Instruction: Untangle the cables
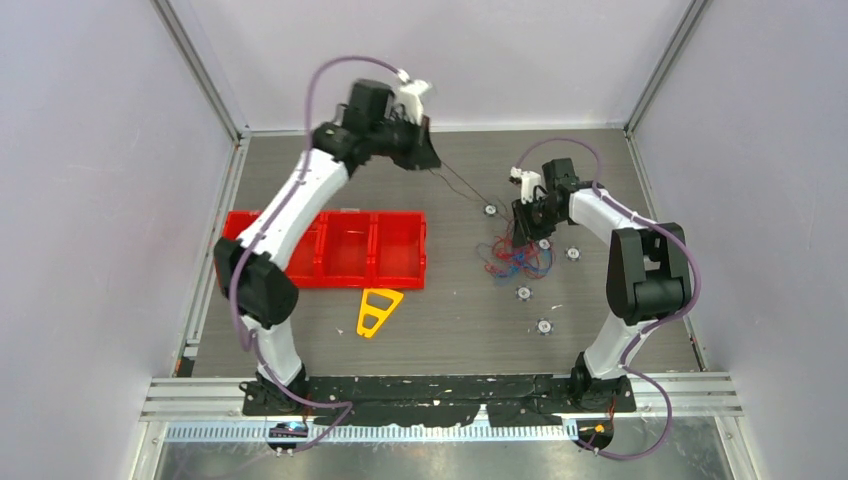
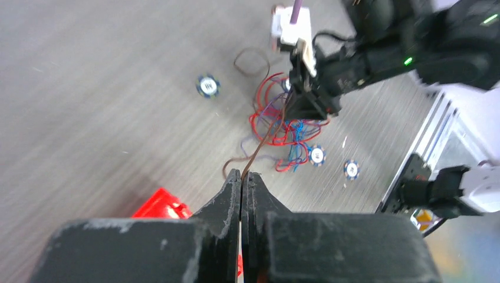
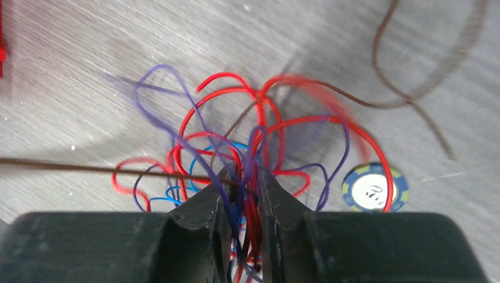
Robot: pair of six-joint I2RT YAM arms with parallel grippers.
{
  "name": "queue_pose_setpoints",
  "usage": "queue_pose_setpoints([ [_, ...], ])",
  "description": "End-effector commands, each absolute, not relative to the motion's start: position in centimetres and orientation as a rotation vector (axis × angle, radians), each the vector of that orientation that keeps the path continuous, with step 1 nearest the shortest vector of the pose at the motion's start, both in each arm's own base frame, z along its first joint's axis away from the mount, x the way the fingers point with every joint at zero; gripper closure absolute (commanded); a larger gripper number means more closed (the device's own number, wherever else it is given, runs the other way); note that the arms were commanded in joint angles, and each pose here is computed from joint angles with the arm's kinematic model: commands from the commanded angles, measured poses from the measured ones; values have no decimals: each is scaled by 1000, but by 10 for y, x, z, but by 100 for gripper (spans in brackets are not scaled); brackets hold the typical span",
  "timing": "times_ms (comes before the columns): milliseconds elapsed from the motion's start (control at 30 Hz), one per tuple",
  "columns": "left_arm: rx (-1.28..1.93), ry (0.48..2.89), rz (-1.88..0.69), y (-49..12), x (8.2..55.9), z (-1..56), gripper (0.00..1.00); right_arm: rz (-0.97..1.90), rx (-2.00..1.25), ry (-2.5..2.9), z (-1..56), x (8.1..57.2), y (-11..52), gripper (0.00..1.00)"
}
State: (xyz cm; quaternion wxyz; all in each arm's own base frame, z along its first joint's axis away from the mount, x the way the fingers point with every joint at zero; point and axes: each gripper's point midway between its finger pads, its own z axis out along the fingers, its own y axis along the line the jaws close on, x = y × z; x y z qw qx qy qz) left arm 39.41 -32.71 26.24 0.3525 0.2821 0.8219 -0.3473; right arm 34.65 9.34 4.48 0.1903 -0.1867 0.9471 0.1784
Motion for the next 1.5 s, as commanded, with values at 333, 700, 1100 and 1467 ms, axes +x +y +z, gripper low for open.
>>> queue_pose_setpoints([
  [333,497,1620,-574,-158,373,499,100,275,-565,2737,25,350,41,74],
  [700,268,1557,-415,-49,341,535,100,310,-602,2744,24,352,39,50],
  [1100,75,1425,-186,23,320,586,100,311,-632,2749,21,351,37,38],
  [1467,-37,1248,9,58,292,648,100,276,-606,2756,22,351,22,21],
])
